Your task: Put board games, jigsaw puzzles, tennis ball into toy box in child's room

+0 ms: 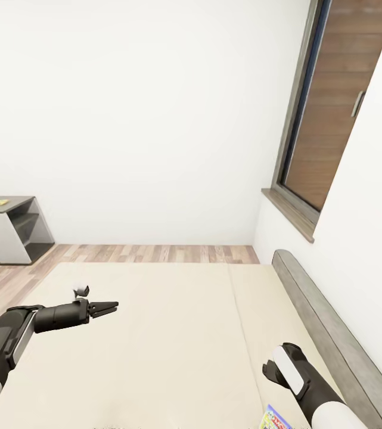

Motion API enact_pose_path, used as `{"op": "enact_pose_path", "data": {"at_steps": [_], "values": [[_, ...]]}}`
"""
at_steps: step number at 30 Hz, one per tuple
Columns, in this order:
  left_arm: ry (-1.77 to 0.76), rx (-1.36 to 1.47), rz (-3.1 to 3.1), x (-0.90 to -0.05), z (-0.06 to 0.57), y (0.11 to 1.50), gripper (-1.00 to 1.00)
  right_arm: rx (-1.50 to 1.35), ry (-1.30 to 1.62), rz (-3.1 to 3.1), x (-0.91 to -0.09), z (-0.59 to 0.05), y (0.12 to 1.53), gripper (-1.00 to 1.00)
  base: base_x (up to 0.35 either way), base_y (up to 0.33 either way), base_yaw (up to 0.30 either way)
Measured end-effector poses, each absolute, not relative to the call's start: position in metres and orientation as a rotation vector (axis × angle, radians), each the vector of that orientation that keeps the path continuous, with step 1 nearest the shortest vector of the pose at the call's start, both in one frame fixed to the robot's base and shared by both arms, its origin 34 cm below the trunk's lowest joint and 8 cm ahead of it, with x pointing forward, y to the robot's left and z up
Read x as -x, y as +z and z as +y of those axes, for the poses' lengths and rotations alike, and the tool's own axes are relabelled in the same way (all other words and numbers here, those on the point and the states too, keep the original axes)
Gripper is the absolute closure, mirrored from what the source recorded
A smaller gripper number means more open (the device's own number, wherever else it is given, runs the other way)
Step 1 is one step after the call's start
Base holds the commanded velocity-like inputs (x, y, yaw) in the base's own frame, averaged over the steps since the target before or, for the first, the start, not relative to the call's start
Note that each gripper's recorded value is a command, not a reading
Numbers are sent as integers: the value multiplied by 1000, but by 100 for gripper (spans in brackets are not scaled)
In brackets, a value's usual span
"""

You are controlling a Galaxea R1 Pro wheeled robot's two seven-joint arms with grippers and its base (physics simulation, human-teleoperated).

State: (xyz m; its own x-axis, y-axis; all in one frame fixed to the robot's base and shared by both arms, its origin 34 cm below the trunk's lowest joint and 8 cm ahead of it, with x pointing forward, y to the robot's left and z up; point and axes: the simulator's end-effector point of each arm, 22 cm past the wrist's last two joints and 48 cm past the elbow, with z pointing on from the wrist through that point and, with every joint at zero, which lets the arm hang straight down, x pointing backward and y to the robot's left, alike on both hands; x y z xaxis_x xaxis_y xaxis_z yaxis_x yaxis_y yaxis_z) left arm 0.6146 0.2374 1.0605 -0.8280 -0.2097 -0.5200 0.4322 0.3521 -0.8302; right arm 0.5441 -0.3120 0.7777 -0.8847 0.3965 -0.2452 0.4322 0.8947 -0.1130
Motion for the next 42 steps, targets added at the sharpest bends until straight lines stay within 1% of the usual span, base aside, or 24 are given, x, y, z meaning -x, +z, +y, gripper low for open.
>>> {"op": "enact_pose_path", "data": {"at_steps": [9, 22, 33, 42], "values": [[-1517, -182, 2076, -615, 237, 1053, -100, -647, -247, 2815, -549, -314, 773, -100, 0, 0, 0], [-1525, -167, 2092, -616, 237, 1042, -100, -643, -145, 2785, -559, -303, 765, -100, 0, 0, 0], [-1532, -153, 2107, -617, 237, 1033, -100, -649, -146, 2804, -554, -303, 756, -100, 0, 0, 0], [-1538, -142, 2118, -617, 237, 1026, -100, -662, -171, 2859, -534, -305, 738, -100, 0, 0, 0]]}}
